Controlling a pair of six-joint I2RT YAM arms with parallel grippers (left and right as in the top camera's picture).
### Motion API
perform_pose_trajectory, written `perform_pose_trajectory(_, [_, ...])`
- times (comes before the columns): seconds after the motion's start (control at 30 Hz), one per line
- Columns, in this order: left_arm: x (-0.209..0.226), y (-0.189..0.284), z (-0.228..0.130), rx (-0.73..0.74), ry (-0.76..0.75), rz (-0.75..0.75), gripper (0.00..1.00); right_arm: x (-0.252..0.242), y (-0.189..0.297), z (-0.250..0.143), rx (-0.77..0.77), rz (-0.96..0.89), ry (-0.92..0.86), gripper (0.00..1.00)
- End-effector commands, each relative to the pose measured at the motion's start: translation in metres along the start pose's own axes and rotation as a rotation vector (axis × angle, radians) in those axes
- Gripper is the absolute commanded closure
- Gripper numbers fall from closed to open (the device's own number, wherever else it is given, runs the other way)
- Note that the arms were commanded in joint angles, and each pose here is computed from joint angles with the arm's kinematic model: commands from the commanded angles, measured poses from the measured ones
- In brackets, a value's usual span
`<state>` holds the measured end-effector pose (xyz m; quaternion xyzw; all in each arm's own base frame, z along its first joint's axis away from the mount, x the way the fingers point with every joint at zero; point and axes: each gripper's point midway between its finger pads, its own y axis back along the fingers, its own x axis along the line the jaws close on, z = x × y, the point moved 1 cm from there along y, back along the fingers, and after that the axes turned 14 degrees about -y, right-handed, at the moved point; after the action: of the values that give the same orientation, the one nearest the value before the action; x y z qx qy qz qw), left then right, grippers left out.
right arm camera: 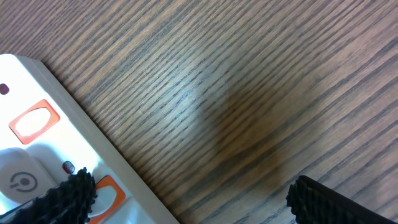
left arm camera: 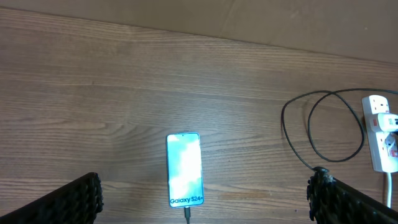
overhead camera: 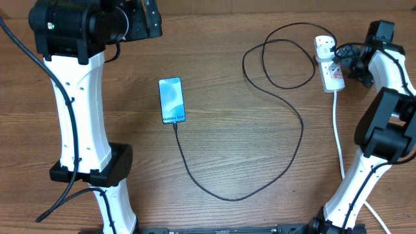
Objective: Plug charger to phone and switch on socket
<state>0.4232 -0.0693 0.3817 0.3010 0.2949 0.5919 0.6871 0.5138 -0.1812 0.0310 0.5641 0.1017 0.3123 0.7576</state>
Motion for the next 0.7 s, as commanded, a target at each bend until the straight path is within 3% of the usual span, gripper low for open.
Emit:
perform_pose_trajectory(0.0, [0.000,-0.003,-0.001,0.007,-0.015,-0.001,0.01,0.036,-0.010,-0.060,0.142,0.055,0.117,0.00])
perform_pose_trajectory(0.67, [0.000,-0.003,-0.001,0.007,-0.015,-0.001,0.00,0.055,-0.006,-0.085,0.179,0.068,0.169,0.00])
